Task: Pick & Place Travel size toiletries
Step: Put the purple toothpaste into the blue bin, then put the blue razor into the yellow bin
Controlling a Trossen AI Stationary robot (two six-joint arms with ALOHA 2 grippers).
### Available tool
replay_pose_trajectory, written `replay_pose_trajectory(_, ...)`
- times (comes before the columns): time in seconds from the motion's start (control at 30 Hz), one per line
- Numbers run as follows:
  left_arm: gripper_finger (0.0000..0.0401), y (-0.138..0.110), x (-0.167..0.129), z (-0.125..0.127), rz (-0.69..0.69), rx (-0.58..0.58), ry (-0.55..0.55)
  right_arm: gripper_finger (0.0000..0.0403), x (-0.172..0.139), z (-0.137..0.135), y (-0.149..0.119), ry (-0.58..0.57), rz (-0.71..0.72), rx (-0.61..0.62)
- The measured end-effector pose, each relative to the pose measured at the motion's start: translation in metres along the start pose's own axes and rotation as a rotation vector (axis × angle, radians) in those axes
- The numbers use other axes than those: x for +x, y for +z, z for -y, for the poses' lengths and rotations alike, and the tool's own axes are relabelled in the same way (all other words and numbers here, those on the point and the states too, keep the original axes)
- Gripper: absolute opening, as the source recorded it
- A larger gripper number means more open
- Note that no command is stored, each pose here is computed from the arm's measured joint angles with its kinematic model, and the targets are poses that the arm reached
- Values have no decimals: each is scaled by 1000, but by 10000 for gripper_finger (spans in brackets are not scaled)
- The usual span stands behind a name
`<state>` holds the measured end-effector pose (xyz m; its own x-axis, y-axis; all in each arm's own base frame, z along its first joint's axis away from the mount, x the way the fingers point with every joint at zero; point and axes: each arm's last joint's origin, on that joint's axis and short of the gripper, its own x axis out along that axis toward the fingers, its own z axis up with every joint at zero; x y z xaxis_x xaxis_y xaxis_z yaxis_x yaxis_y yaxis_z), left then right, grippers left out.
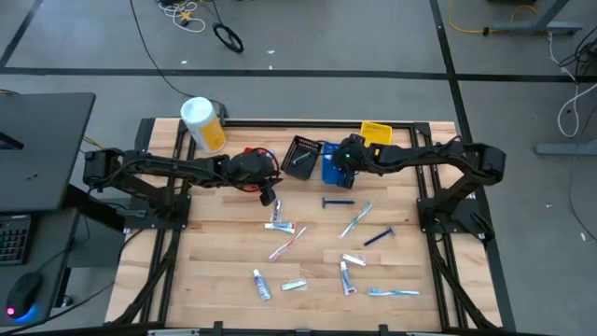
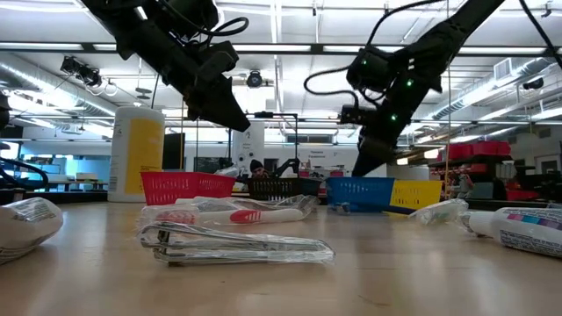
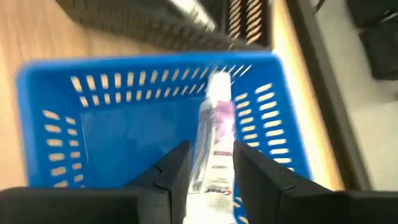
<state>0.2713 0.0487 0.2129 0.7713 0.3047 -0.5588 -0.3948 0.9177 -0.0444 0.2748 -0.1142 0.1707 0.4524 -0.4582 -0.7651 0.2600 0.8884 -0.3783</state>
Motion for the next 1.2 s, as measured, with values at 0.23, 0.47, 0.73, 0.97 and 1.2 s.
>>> replay_pose_trajectory(0.23, 111, 0, 0, 0, 0, -2, 0, 128, -9, 6, 6, -69, 52, 67)
replay_pose_trajectory(0.47, 111, 0, 0, 0, 1, -2, 2, 128, 16, 1, -4, -52, -43, 57)
replay_pose_trajectory(0.73, 111, 0, 0, 0, 1, -2, 2, 128, 28, -6, -9, 33, -69, 46)
replay_pose_trajectory(0.97, 111, 0, 0, 0, 0, 4, 2, 128, 23, -7, -5, -9, -86, 24)
replay_pose_trajectory(1.2, 111, 0, 0, 0, 2, 1, 2, 128, -3, -1, 21, 7, -53, -14)
